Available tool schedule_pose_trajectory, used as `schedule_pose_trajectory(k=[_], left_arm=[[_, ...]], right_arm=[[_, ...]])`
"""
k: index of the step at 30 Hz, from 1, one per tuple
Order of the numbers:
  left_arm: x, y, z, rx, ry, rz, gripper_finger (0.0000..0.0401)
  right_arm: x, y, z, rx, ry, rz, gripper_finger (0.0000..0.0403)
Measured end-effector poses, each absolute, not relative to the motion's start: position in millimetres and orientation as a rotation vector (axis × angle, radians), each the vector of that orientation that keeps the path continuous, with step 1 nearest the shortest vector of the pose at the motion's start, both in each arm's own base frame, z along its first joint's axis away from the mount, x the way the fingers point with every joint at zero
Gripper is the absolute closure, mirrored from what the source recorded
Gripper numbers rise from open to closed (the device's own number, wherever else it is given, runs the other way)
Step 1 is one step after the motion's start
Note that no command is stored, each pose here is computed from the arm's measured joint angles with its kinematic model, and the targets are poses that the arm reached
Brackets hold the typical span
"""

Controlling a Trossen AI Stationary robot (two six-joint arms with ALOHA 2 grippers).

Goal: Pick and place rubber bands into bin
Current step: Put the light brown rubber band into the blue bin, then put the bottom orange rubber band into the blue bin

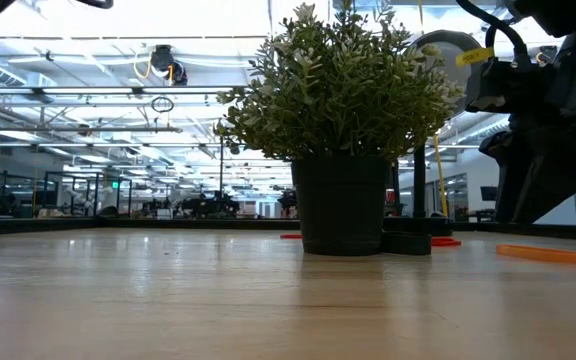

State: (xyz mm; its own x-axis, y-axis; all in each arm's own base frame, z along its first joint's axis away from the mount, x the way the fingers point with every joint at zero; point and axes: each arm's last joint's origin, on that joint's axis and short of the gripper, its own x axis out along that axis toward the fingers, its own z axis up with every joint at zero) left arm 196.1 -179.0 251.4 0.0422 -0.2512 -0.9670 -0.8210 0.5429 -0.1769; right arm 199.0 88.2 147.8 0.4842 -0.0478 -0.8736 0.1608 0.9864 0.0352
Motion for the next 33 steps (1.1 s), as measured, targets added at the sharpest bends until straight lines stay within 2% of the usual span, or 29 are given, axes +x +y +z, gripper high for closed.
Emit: schedule_pose_trajectory(k=[4,10,15,23,28,33], left_arm=[[199.7,-178.7,245.6,-0.922,1.490,0.587,0.0329],[200.2,-178.7,233.7,-0.844,1.536,0.666,0.0282],[200.7,-179.1,231.0,-0.806,1.558,0.649,0.0248],[199.1,-171.2,242.6,-0.870,1.540,0.633,0.0237],[193.3,-161.4,260.0,-0.872,1.393,0.602,0.0238],[190.8,-150.3,277.2,-0.780,1.134,0.551,0.0238]], right_arm=[[199.1,88.3,147.8,0.116,1.057,-0.125,0.0247],[199.1,88.3,147.9,0.115,1.057,-0.125,0.0247],[199.3,88.3,147.9,0.112,1.056,-0.122,0.0247],[199.3,88.4,147.9,0.112,1.056,-0.122,0.0247],[199.2,88.3,147.9,0.112,1.056,-0.122,0.0247],[199.1,88.3,147.8,0.077,1.060,-0.103,0.0247]])
